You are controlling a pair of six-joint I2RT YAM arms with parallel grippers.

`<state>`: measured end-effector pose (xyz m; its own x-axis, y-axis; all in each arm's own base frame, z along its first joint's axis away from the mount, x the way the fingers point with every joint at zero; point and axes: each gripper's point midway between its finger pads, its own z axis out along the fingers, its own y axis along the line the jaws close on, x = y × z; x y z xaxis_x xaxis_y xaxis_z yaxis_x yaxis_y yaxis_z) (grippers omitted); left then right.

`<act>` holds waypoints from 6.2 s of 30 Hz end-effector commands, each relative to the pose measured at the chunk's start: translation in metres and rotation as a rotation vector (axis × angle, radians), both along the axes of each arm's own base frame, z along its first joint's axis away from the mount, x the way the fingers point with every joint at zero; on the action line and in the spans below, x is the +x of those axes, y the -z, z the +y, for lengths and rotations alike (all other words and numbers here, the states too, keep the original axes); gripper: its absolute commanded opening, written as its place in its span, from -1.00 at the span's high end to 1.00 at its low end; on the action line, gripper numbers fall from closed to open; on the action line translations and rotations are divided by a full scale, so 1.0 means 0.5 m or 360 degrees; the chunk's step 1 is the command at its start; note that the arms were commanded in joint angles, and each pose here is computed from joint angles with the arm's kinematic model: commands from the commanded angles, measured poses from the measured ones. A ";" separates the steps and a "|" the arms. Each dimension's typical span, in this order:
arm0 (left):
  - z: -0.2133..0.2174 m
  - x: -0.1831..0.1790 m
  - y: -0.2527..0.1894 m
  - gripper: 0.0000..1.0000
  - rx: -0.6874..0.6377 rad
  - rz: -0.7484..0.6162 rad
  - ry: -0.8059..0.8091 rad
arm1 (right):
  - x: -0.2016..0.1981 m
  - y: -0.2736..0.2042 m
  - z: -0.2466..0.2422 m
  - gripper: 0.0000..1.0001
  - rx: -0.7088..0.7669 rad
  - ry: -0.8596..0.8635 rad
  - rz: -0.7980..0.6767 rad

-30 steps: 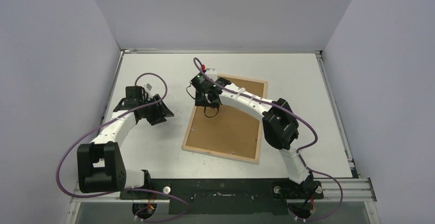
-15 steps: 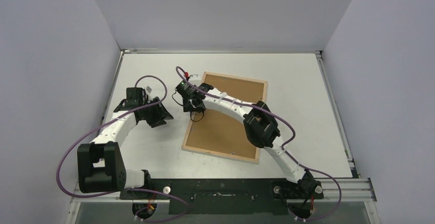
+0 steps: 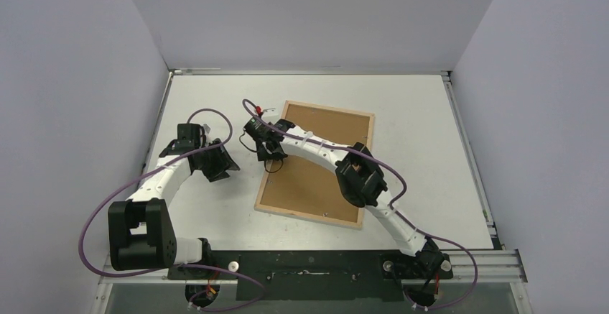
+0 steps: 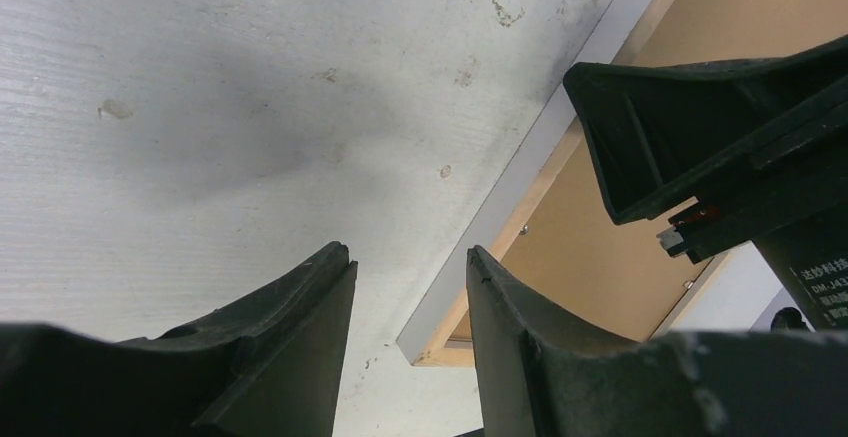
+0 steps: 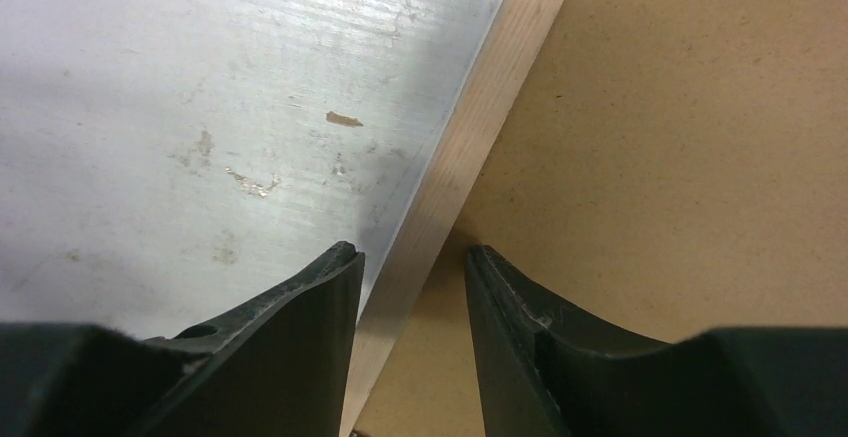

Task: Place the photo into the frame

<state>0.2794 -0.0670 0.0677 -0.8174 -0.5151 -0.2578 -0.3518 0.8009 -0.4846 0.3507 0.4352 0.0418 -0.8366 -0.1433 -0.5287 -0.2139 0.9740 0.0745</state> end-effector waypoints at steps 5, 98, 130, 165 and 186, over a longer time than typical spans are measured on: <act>0.004 0.009 -0.012 0.13 0.0007 -0.0033 -0.0019 | 0.004 0.004 -0.006 0.19 -0.0060 -0.0010 -0.0024; -0.300 0.028 -0.141 -0.30 -0.1071 -0.0458 0.0722 | 0.063 -0.372 -0.039 1.00 0.0853 0.0181 0.0035; -0.292 0.091 -0.313 1.00 -0.0610 -0.0762 0.0809 | 0.122 -0.520 -0.220 -0.28 0.0856 0.0463 -0.0302; -0.209 0.161 -0.673 1.00 0.0342 -0.1579 0.1038 | 0.096 -0.705 -0.220 -0.63 0.1411 0.0362 -0.0234; -0.266 0.131 -0.623 1.00 0.0500 -0.1827 0.1293 | 0.119 -0.648 -0.174 -0.61 0.1453 0.0599 -0.0081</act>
